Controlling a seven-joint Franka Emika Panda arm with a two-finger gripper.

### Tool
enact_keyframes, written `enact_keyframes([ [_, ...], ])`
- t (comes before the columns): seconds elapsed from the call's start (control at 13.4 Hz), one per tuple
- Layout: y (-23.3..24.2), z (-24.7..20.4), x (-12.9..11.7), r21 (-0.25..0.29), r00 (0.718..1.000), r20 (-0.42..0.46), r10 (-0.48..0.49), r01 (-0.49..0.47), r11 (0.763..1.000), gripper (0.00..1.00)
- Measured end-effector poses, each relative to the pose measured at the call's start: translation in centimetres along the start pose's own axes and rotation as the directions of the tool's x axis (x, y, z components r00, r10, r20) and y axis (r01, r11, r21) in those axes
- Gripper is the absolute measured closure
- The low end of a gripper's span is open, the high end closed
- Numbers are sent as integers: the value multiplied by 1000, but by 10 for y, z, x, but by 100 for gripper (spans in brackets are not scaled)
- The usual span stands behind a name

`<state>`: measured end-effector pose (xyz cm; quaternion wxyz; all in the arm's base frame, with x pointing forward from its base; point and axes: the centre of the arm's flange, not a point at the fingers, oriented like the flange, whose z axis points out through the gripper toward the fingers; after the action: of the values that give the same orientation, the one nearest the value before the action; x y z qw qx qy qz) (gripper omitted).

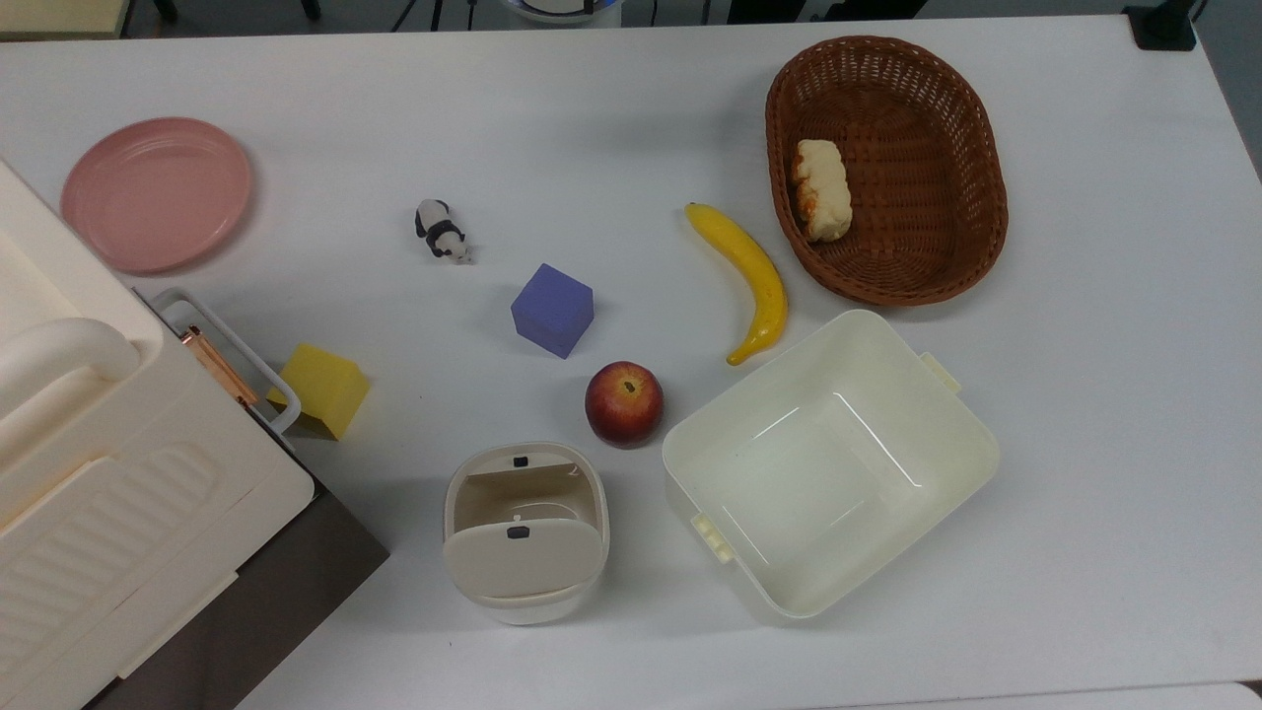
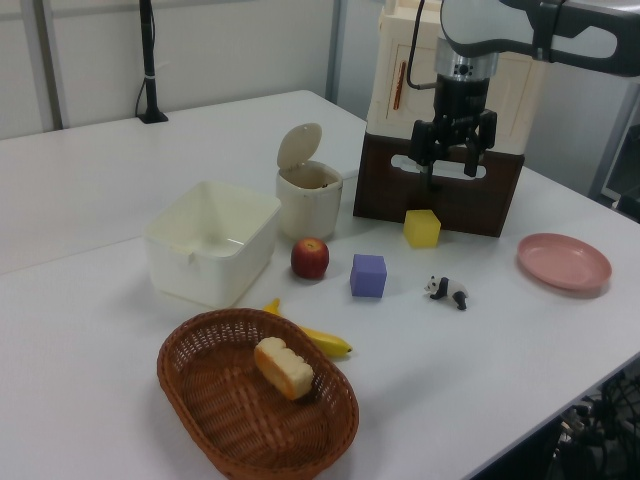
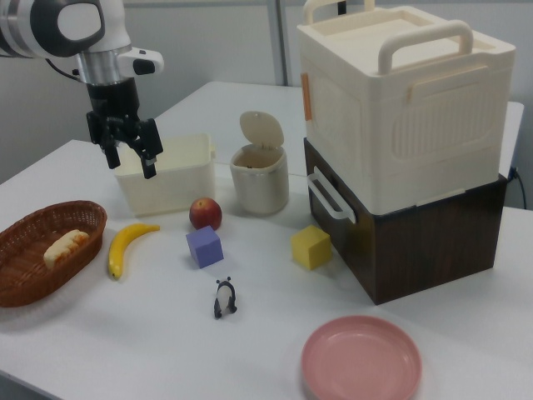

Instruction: Close the trash can

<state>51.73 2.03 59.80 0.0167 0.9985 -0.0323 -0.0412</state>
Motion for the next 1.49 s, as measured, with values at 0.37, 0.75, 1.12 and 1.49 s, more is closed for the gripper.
enact_keyframes([
  [0.37,-12,0,-1,-2,995,0,-102,102,995,0],
  [0.75,-10,0,-1,-1,995,0,-101,101,995,0],
  [1.12,-9,4,2,-1,994,6,-106,106,994,15],
  [1.49,-3,2,5,1,992,-4,-122,122,993,97],
])
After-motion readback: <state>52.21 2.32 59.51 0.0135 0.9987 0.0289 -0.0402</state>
